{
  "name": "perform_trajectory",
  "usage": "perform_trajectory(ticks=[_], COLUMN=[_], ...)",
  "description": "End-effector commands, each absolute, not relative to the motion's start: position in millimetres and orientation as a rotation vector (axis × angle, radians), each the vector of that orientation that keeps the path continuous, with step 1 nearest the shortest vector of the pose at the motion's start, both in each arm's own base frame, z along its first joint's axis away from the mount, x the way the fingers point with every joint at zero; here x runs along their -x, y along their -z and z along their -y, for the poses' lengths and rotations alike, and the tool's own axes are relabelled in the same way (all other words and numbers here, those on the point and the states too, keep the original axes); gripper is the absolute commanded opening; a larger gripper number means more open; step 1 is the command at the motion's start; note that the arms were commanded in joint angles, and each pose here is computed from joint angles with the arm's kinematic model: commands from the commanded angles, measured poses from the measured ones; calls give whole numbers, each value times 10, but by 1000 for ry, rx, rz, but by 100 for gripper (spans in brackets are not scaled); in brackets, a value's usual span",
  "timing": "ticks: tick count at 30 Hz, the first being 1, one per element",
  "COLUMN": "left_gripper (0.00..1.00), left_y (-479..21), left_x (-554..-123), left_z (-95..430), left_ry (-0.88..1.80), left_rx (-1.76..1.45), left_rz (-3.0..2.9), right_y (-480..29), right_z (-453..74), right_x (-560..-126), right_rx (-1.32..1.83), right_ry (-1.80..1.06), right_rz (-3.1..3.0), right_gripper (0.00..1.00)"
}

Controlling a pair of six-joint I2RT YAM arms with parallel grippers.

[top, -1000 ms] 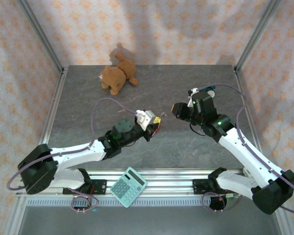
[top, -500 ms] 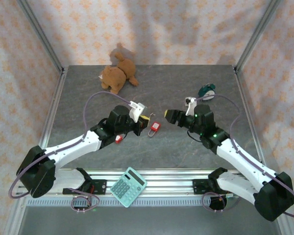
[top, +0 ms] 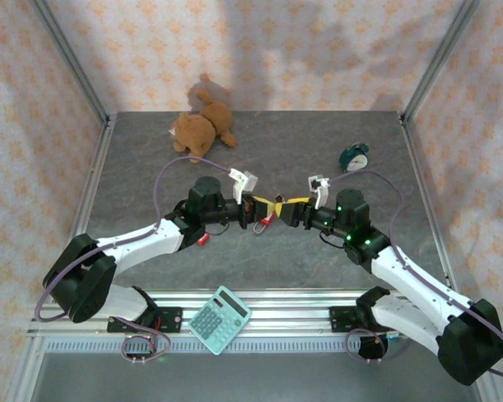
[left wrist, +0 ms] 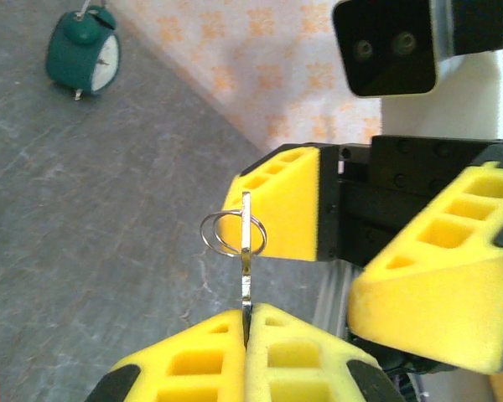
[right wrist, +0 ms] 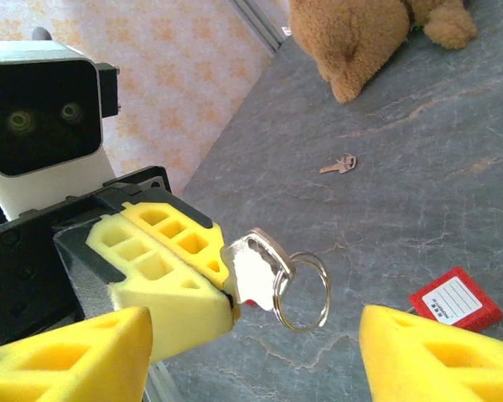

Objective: Unlock with the key

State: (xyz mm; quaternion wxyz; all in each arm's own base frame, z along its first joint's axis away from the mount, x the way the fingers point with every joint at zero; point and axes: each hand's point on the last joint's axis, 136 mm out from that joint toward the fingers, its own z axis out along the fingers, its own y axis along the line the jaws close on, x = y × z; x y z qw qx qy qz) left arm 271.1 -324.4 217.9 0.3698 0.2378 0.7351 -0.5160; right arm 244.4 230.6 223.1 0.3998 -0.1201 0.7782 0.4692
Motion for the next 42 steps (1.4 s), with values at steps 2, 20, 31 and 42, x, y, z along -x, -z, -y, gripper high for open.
perform_trajectory(ticks=[2,20,31,42], left_gripper=[0,0,0,51], left_y=[-2306,-2282,-2209,-2101], left_x=[-2602,-2530,-2558,-2638], left_z=[3285,3294,3358,3251], left_ry=[1430,1466,1502,1360], left_rx=[-647,-673,-675,-649], left_rz=[-1826,-1830,-1850,-1894], right_y=[-2482,-2633,-2580,-2555], right_z=[-2329,-2440,-2426,-2304], right_x=[-2443,-2457,-2460,-2532], right_rx=[361,398,386,315], right_ry=[-1189,-1259,-1248,-1157], right_rz=[-1888,-1863,-1884,-1905], right_gripper=[62,28,14,6])
